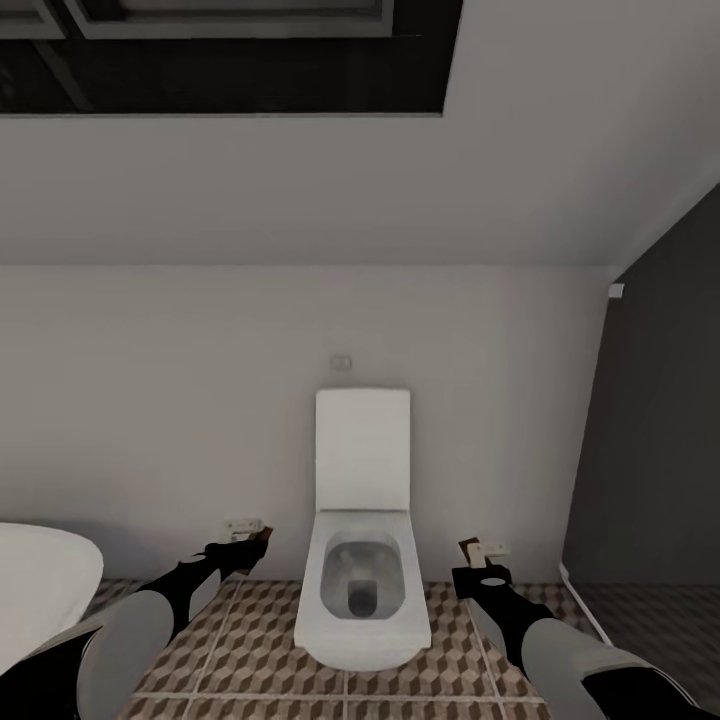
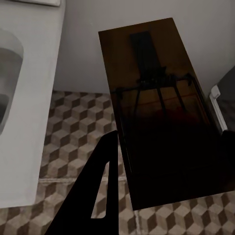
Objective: Take the four mousetraps from the cabinet in the bathroom and place them on the bathroom floor. Make sure all four end up on the same floor surface, and ensure that at least two of them are either under or directly next to the same bathroom sink.
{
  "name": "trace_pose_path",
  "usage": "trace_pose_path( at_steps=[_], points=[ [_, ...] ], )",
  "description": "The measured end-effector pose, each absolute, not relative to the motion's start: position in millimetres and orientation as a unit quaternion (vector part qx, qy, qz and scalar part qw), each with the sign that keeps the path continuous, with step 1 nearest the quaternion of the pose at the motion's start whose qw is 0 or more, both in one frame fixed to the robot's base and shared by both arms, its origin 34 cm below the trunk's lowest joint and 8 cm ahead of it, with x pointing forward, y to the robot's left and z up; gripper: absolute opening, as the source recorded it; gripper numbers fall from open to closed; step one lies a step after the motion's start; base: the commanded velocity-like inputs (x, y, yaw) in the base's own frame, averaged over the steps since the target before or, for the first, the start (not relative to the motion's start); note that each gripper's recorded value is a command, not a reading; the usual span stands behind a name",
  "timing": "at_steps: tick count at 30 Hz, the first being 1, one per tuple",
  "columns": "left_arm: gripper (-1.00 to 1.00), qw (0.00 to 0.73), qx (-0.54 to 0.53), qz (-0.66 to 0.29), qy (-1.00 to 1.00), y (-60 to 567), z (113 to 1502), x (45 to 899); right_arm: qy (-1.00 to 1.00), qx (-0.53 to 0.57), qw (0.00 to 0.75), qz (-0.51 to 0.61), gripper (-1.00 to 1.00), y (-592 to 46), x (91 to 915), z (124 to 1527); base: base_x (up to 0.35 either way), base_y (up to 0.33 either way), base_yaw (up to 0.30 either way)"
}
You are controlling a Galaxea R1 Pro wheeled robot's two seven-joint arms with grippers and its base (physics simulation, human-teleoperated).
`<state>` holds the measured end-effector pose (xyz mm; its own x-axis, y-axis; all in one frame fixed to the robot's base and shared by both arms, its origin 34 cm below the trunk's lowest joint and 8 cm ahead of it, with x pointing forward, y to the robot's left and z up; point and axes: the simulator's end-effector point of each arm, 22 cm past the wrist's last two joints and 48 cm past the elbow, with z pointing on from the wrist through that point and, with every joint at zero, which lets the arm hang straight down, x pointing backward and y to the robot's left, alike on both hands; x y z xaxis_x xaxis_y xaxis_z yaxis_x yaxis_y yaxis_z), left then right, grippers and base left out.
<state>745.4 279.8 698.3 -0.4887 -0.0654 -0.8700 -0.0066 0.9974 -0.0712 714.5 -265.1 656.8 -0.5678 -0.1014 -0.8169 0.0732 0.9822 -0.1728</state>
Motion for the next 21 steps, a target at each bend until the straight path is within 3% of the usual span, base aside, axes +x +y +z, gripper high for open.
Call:
trace_pose_path(
  at_steps=[21],
  points=[
    [-1.0, 0.504, -0.021, -0.03, 0.863, 279.0, 655.0, 738.1, 0.881, -0.008, 0.465, -0.093, -1.0, -264.3, 707.5, 614.2, 0.0, 0.0, 0.0]
  ],
)
